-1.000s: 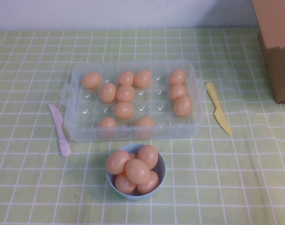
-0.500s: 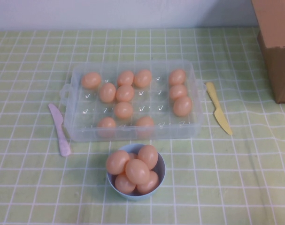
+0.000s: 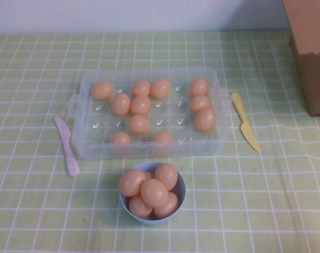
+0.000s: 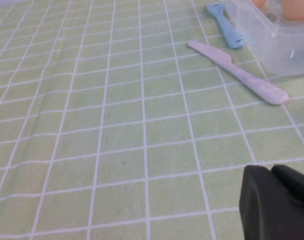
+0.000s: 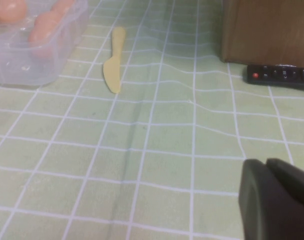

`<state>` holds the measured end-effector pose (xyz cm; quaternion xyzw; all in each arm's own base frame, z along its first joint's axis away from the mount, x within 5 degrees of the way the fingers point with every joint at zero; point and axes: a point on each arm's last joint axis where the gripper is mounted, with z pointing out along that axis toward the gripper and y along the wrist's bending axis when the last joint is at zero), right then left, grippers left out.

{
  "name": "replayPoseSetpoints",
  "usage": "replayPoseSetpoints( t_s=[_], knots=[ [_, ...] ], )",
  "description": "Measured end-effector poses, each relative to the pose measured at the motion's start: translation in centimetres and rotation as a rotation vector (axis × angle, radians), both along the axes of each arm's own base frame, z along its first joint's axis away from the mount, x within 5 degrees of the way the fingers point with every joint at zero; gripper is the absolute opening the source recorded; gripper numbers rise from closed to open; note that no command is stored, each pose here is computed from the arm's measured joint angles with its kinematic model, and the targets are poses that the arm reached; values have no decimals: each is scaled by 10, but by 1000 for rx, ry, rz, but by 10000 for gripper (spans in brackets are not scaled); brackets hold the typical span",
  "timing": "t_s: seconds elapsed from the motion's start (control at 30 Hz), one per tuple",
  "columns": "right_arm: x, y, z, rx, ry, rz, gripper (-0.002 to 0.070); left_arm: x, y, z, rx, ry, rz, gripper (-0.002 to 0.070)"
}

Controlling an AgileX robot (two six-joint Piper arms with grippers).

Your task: Take an egg out of the egg box

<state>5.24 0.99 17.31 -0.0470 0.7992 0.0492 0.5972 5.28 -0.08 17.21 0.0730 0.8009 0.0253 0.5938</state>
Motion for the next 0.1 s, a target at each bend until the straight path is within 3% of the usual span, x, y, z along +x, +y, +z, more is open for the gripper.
replayPoseSetpoints(
  t_s=[0.1],
  knots=[
    [0, 0, 0, 0, 0, 0, -17, 0, 0, 0, 0, 0, 0, -4]
  ],
)
